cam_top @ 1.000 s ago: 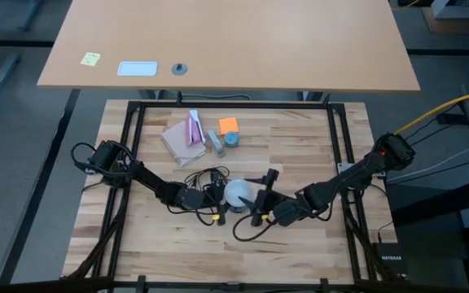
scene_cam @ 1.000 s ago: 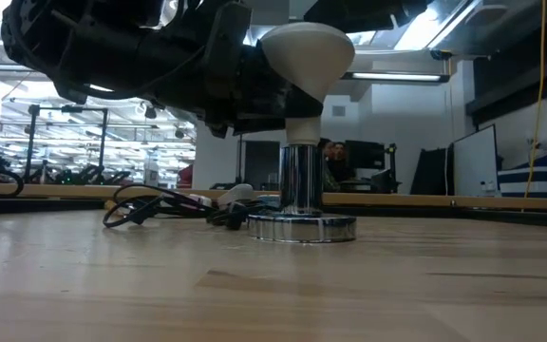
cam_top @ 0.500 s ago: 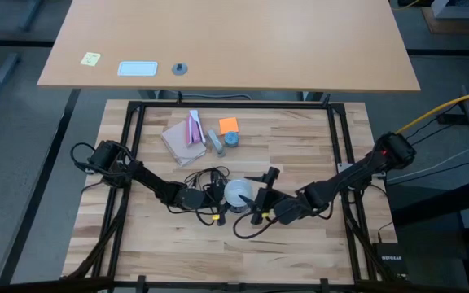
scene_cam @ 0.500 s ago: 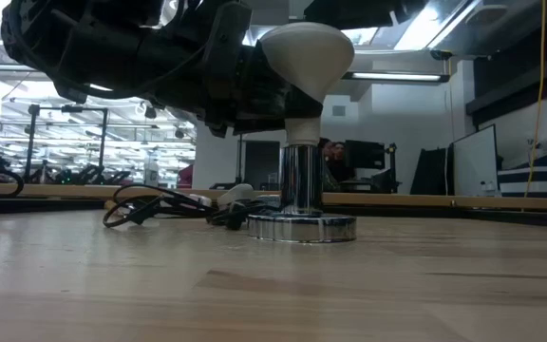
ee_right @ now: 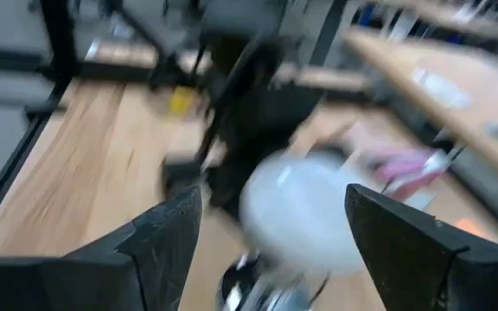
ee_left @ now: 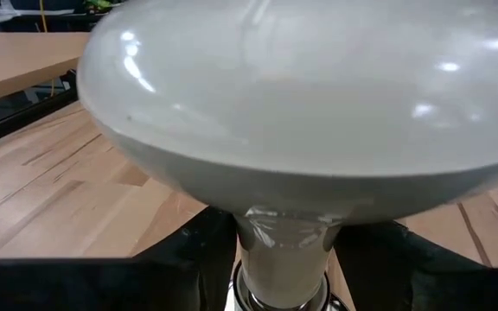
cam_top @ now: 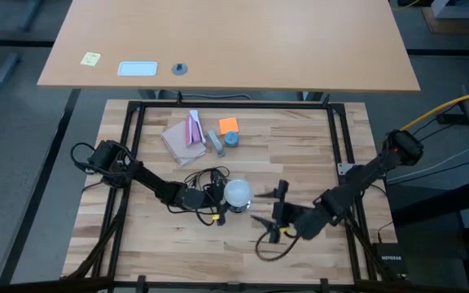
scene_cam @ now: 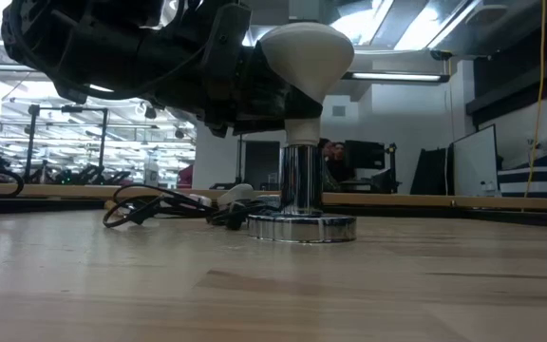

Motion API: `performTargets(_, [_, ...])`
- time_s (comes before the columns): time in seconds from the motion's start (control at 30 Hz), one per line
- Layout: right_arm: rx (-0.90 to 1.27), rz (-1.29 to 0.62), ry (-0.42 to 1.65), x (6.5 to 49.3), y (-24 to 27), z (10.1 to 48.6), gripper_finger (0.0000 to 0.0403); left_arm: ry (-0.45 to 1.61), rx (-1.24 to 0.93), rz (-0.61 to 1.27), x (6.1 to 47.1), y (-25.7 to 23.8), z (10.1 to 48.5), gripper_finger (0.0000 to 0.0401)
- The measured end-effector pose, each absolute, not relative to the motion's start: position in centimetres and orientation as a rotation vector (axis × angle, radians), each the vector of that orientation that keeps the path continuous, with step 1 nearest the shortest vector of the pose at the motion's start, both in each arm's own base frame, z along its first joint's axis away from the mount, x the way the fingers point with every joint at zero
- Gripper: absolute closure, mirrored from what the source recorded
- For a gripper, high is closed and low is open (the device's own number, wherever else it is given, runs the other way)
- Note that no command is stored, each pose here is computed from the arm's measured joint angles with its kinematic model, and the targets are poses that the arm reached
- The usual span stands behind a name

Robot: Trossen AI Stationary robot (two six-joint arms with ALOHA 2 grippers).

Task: Screw lightbulb
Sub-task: Insert the white lightbulb into the silver lamp

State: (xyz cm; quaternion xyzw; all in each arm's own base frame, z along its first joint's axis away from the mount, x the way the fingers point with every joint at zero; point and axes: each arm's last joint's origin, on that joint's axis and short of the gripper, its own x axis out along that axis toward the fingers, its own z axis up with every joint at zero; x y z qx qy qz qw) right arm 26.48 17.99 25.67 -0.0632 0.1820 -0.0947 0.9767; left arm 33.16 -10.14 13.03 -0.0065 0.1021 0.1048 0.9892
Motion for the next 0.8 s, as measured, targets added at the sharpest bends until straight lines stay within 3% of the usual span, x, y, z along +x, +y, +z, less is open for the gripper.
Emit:
performTargets(0.57, [-0.062,-0.148,0.655,28.6,20.7,15.3,0.0113,0.204,-0.013,0.210,33.1,-10.1,13.0,0.0235])
performTargets(0.8, [-0.061,-0.183,0.708,30.1,19.4,12.6,0.0171,0.203,-0.014,0.210,33.1,-10.1,13.0,0.0235])
